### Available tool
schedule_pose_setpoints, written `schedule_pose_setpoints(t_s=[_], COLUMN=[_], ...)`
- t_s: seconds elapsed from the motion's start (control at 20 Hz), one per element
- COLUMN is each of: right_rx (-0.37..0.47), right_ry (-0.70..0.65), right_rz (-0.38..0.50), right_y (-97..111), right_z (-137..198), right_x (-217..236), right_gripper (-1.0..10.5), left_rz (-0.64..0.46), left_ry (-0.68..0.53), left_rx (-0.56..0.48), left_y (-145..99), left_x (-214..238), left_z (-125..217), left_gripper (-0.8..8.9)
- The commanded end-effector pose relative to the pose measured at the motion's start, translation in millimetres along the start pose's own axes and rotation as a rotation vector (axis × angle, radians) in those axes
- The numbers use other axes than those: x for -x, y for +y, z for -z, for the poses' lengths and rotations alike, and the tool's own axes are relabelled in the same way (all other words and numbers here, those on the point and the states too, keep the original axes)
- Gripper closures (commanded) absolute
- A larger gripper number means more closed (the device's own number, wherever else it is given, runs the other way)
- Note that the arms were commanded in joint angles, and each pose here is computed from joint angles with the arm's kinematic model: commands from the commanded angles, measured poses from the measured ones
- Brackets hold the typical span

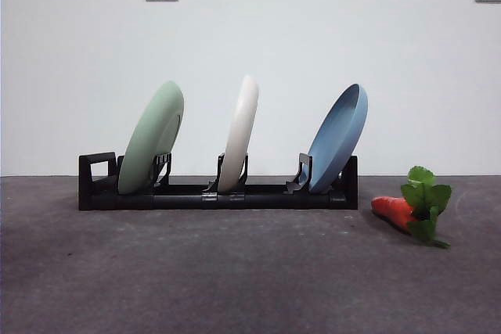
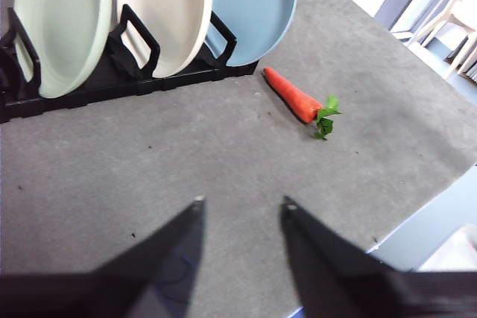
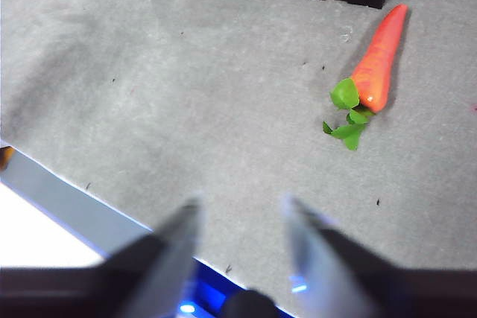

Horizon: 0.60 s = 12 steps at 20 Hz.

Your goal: Take the green plate from the plate rack,put the plate on the table,take the carrot from the table,put the carrot in the plate

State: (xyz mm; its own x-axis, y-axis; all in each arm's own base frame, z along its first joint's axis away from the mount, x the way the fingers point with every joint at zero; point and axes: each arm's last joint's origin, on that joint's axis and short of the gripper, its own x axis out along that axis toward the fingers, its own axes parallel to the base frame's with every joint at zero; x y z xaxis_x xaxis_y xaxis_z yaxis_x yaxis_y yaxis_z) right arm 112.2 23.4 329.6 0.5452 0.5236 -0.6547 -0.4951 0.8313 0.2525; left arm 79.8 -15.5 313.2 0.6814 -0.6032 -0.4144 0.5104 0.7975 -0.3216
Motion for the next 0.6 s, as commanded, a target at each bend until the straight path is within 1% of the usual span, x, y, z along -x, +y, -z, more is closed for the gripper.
schedule_pose_setpoints(t_s=[0.05, 0.25, 0.35, 0.6], right_rx=[0.002, -0.002, -0.002, -0.01], right_ry=[-0.007, -0.006, -0.006, 0.001], right_rz=[-0.001, -0.001, -0.001, -0.002], right_y=[0, 0, 0, -1], right_z=[-1, -1, -1, -2], right_x=[0, 0, 0, -2], right_gripper=[3.2, 3.2, 3.2, 3.2], left_rz=[-0.004, -0.021, -0.021, 0.031], left_ry=[-0.025, -0.076, -0.087, -0.064], left_rx=[-0.032, -0.065, -0.075, -0.095], left_y=[-1, 4, 10, 34], left_x=[1, -4, -12, -57], left_z=[-3, -22, -36, -74], left_gripper=[2.45, 2.46, 2.46, 2.47])
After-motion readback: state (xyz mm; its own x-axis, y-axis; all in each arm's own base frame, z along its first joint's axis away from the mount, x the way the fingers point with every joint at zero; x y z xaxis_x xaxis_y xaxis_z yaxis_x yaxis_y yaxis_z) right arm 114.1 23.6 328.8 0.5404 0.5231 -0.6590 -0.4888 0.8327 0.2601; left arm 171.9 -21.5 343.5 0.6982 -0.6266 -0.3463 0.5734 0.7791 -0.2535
